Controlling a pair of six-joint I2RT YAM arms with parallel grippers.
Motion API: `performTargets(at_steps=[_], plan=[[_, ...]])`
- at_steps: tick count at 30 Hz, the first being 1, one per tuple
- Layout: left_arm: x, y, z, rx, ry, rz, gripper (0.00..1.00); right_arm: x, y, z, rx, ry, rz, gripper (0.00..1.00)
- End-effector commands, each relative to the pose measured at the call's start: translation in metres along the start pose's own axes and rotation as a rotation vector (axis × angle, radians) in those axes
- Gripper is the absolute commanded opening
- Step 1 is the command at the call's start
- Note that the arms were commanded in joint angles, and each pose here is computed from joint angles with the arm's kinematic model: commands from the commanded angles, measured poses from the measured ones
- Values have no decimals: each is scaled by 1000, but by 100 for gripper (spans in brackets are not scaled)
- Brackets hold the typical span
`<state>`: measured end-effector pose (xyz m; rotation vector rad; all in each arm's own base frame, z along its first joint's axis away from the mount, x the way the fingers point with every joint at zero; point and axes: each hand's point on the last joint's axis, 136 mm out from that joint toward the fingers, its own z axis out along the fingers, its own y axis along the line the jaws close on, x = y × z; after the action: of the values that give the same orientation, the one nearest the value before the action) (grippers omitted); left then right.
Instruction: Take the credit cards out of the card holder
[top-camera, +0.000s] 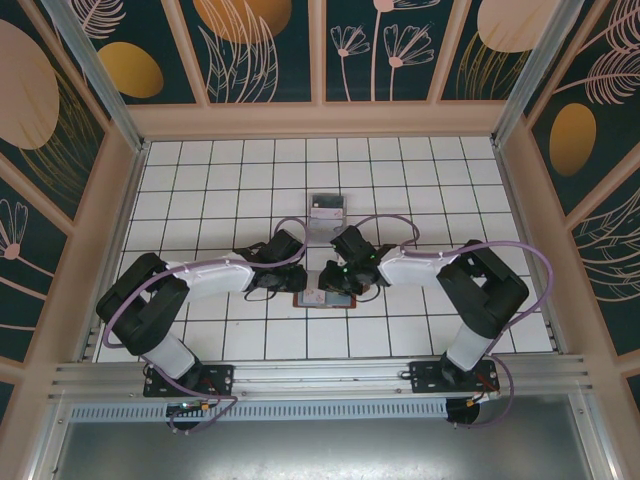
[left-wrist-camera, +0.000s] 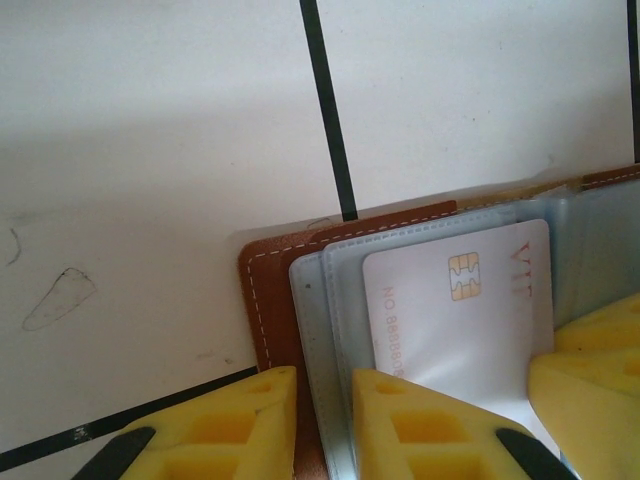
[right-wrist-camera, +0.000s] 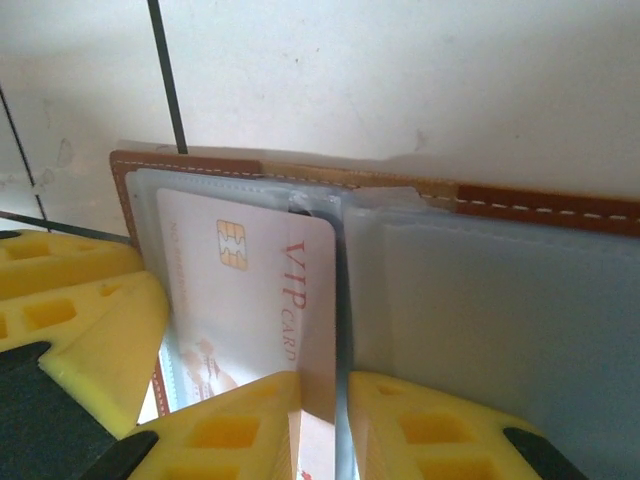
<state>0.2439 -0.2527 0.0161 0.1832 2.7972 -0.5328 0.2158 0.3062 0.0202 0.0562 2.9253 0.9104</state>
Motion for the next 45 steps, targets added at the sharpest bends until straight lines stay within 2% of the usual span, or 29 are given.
performTargets(at_steps=[1, 11, 19, 29, 45], plan=[[34, 33, 14, -117, 122, 10, 22, 16, -27, 13, 36, 51, 49, 23], [45, 35, 17, -104, 156, 8, 20, 19, -6, 16, -149, 76, 28, 22], [47, 37, 16, -112, 157, 2, 20, 18, -5, 11, -208, 57, 44, 11], [47, 41, 14, -133, 151, 2, 20, 18, -17, 3, -203, 33, 62, 3], [48, 45, 12, -151, 153, 2, 20, 21, -34, -7, -175, 9, 86, 1]])
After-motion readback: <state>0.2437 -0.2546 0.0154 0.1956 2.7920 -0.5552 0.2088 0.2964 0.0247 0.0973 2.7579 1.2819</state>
